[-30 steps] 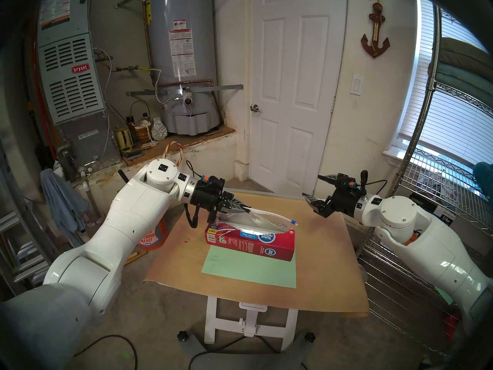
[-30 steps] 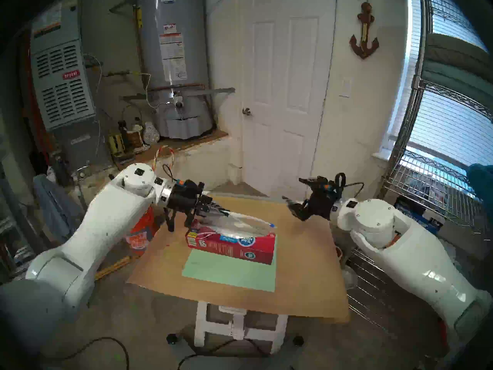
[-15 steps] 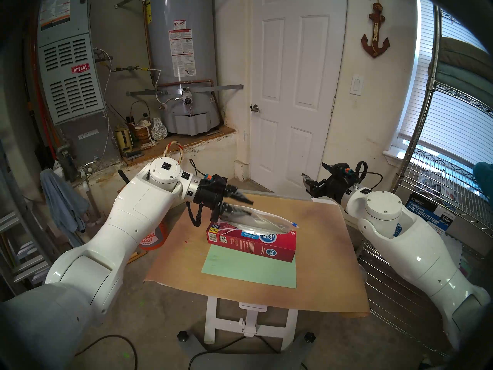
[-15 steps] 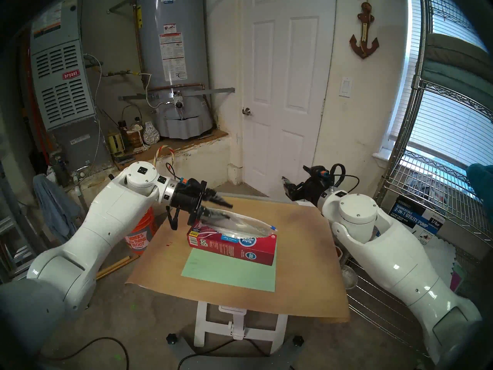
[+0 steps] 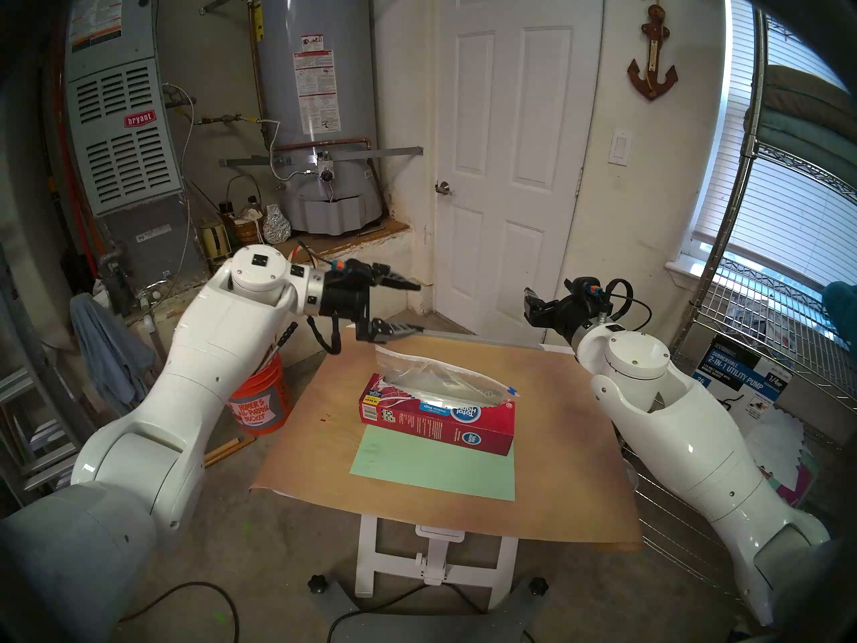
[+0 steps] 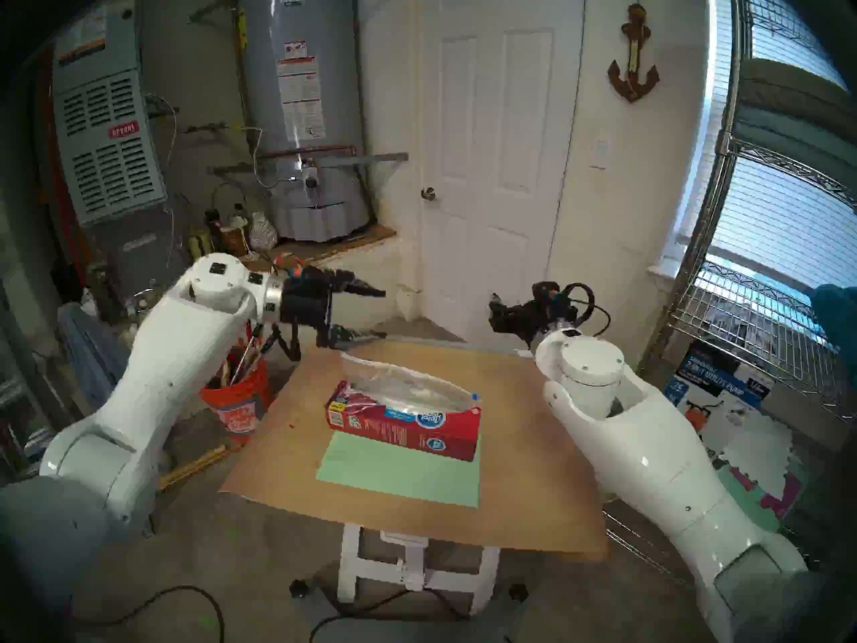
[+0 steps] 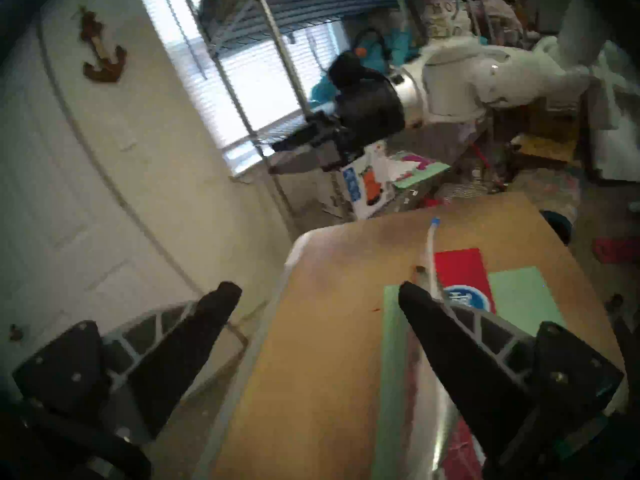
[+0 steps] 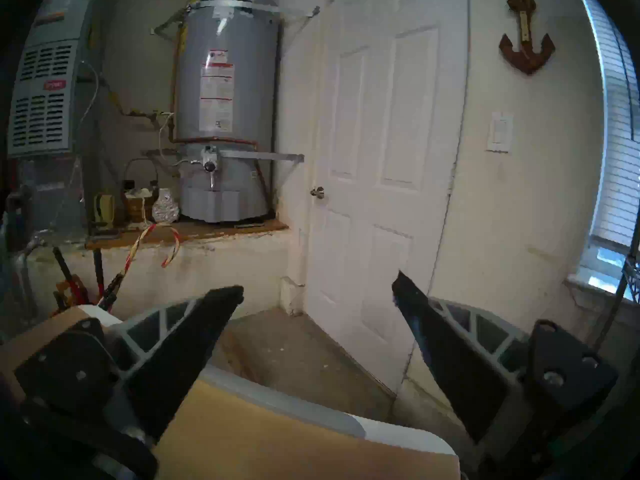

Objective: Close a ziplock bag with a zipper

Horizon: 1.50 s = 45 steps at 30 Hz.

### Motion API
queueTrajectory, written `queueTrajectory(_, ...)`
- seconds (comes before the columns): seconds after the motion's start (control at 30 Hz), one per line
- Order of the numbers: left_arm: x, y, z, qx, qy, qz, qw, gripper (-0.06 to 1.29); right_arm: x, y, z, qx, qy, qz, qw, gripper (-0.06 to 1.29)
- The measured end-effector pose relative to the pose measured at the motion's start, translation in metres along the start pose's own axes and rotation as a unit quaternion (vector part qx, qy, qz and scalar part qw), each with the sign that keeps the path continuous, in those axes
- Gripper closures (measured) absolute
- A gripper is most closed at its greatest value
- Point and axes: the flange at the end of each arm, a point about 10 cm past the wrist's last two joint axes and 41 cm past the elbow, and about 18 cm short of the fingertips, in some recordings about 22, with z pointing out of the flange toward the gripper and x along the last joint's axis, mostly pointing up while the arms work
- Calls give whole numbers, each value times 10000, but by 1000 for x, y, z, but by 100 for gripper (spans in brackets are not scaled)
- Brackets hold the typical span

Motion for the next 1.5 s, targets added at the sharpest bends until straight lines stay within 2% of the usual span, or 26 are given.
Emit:
queueTrajectory(0.13,8,-23,-15,591,-38,-82,9982,-3,5,-6,2,-119,65,145,9998,0)
queueTrajectory(0.17,7,-31,-20,834,-125,-154,9963,-3,8,-8,4,-174,101,204,9996,0)
queueTrajectory(0.33,-1,-44,-25,1245,-378,-347,9909,-3,15,-13,6,-285,198,289,9990,0)
queueTrajectory(0.43,-11,-50,-25,1519,-633,-482,9852,-3,21,-16,8,-377,268,336,9984,0)
queueTrajectory(0.5,-21,-54,-24,1763,-882,-614,9785,-3,25,-17,9,-493,322,364,9976,0)
queueTrajectory(0.67,-33,-60,-23,2091,-1183,-783,9675,-3,28,-16,10,-690,378,377,9962,0)
queueTrajectory(0.87,-39,-70,-19,2580,-1519,-950,9494,-3,30,-4,10,-1160,418,382,9916,0)
queueTrajectory(0.9,-39,-72,-17,2703,-1587,-983,9445,-3,31,-1,10,-1301,429,387,9898,0)
queueTrajectory(1.03,-38,-77,-11,2974,-1703,-1046,9336,-3,32,7,10,-1588,456,399,9855,0)
queueTrajectory(1.1,-37,-80,-6,3185,-1773,-1103,9246,-3,33,12,9,-1818,474,410,9813,0)
queueTrajectory(1.2,-36,-82,-1,3338,-1828,-1155,9175,-3,33,15,8,-1988,484,418,9780,0)
queueTrajectory(1.4,-35,-84,12,3748,-2083,-1280,8943,-3,34,20,4,-2409,522,405,9683,0)
queueTrajectory(1.47,-35,-85,16,3910,-2236,-1320,8830,-3,35,21,1,-2585,556,393,9636,0)
queueTrajectory(1.5,-36,-85,17,3954,-2276,-1332,8798,-3,35,21,0,-2637,567,388,9622,0)
